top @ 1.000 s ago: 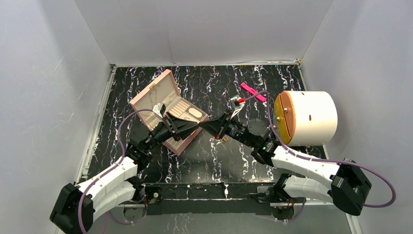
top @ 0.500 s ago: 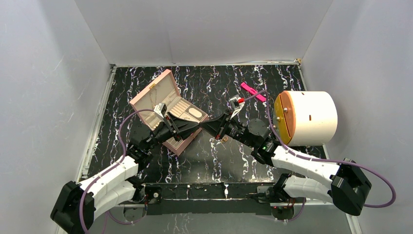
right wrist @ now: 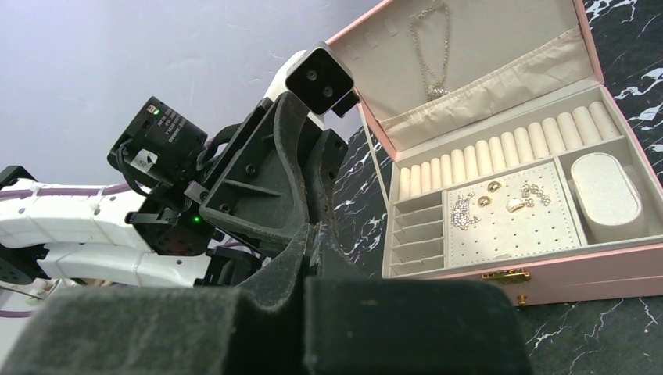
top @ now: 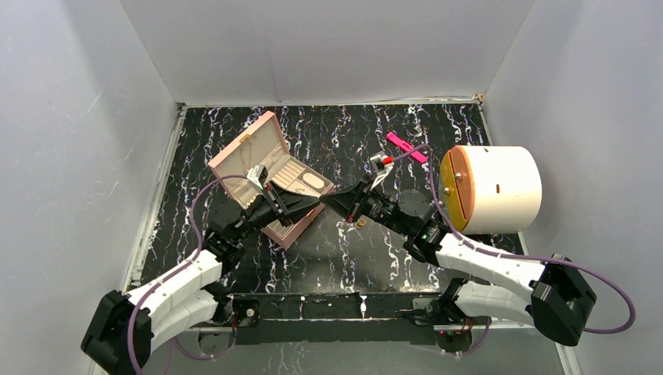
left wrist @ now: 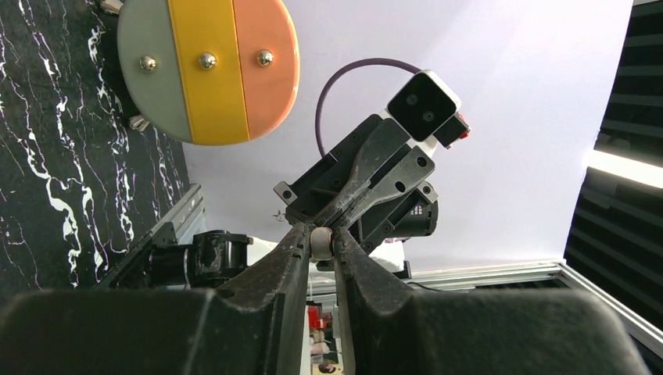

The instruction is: Organize the mixed jewelry

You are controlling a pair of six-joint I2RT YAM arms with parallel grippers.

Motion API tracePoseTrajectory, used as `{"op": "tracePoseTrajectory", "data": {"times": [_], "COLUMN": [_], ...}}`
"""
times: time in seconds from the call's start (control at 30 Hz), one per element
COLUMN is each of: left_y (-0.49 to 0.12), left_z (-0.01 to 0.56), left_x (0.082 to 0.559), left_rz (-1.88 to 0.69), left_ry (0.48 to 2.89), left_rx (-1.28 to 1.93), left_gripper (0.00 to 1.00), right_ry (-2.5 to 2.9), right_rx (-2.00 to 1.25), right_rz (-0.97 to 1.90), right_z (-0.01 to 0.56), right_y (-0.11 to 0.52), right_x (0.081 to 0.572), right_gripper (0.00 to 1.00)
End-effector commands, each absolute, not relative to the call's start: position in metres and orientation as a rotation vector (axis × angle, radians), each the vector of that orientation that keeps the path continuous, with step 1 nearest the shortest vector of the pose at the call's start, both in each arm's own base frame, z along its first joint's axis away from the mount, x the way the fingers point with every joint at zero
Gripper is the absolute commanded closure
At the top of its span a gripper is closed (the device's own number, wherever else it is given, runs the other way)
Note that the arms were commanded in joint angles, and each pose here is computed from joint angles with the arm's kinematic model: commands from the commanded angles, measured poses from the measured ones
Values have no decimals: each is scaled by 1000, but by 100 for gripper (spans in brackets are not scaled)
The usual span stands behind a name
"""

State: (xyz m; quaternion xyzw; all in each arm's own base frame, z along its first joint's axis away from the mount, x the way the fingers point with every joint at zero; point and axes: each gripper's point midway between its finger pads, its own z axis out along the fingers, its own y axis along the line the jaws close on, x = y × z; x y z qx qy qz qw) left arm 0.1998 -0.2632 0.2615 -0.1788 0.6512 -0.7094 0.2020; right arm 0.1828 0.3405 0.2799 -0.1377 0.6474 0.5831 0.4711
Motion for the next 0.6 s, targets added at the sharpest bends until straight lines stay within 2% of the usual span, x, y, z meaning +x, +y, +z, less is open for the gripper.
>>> {"op": "tracePoseTrajectory", "data": {"times": [0.0, 0.23, 0.33, 0.47, 0.57], "left_y": [-264, -262, -260, -260, -261], "left_z": [275, 277, 282, 283, 282], "left_x": [196, 197, 197, 197, 199], "left_rz": [-1999, -1992, -1988, -1982, -1973], "left_ry": [1769, 1753, 1728, 1725, 1727], "left_rx": [-435, -431, -423, -416, -417], "left_gripper": [85, 88, 89, 89, 89], "right_ry": [1504, 1528, 1531, 1525, 1513], "right_rx": [-329, -320, -320, -307, -297], "right_rz": [1440, 1439, 1449, 1469, 1487], "right_z": [301, 298, 300, 305, 310], "right_y": [338, 339, 338, 336, 332], "right_x": [185, 186, 185, 184, 183], "right_gripper": [100, 100, 89, 69, 59]}}
